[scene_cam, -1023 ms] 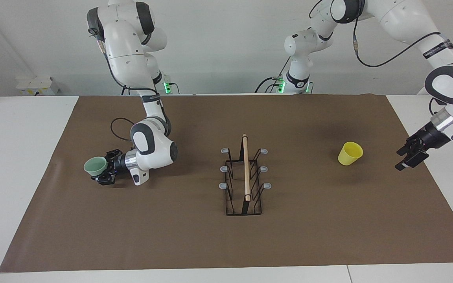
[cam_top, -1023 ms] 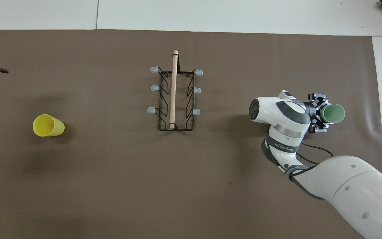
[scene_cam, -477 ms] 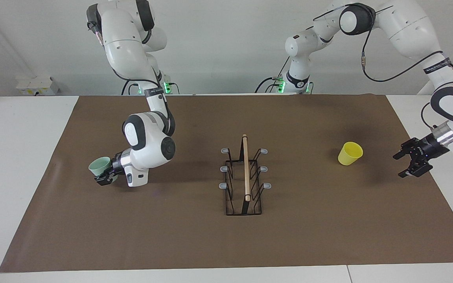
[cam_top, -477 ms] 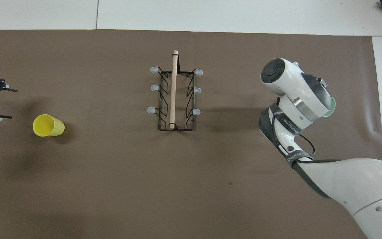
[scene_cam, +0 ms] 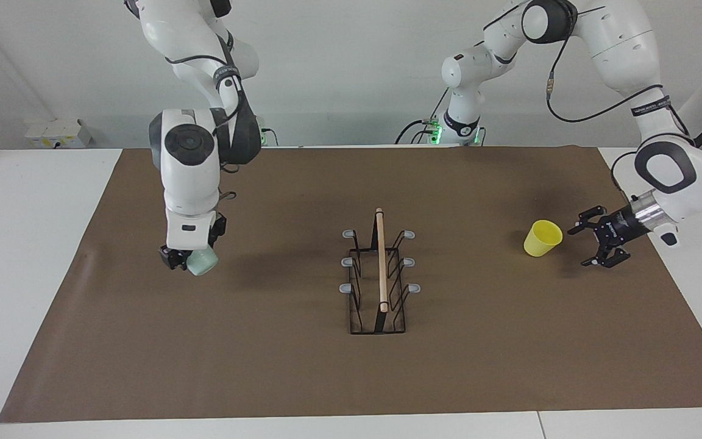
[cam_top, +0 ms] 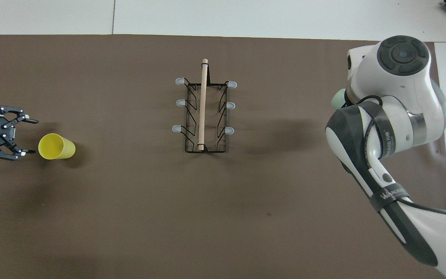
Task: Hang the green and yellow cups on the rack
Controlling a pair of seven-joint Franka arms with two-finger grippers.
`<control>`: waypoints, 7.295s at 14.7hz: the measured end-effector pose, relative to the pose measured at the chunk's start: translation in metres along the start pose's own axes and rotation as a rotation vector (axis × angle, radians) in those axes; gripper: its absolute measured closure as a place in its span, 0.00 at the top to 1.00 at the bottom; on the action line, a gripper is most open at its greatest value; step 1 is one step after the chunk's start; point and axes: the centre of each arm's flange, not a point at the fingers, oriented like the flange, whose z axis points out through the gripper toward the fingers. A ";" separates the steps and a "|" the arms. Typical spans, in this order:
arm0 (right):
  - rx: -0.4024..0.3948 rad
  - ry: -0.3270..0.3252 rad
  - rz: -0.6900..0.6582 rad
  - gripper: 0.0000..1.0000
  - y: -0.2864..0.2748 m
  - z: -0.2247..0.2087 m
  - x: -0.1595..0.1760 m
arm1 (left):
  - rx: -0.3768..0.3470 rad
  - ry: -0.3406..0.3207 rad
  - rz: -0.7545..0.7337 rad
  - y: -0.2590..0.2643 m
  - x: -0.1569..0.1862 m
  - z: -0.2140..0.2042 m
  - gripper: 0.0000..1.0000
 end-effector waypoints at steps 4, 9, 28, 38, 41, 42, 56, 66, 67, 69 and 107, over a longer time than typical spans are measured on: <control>0.170 0.266 0.075 0.70 -0.011 -0.051 0.004 | -0.056 -0.036 -0.118 -0.013 -0.002 0.027 1.00; 0.332 0.628 0.039 0.70 -0.018 -0.108 -0.007 | -0.096 -0.109 -0.196 -0.033 -0.005 0.050 1.00; 0.355 1.505 0.260 0.70 -0.184 0.005 0.011 | -0.103 -0.119 -0.069 -0.013 -0.082 0.076 0.68; 0.387 1.543 0.241 0.70 -0.239 0.062 0.031 | -0.105 0.234 0.404 0.015 -0.274 0.038 0.68; 0.357 1.564 0.199 0.70 -0.242 0.070 0.030 | -0.060 0.453 0.548 0.010 -0.346 0.058 0.68; 0.337 1.576 0.179 0.70 -0.243 0.074 0.031 | -0.058 0.529 0.606 0.006 -0.370 0.065 0.68; 0.270 1.579 0.139 0.97 -0.244 0.111 0.036 | -0.325 1.278 0.942 -0.072 -0.518 0.136 0.68; 0.086 1.446 0.103 1.00 -0.199 0.074 0.006 | -0.394 1.545 1.023 -0.108 -0.526 0.204 0.68; 0.051 1.436 0.083 1.00 -0.185 0.069 -0.002 | -0.391 1.548 1.026 -0.109 -0.525 0.212 0.68; -0.013 1.416 0.035 1.00 -0.154 0.066 -0.017 | -0.379 1.557 1.028 -0.109 -0.522 0.220 0.68; 0.103 -0.002 0.778 1.00 0.010 -0.123 -0.109 | 0.279 0.450 1.630 -0.034 -0.310 -0.108 1.00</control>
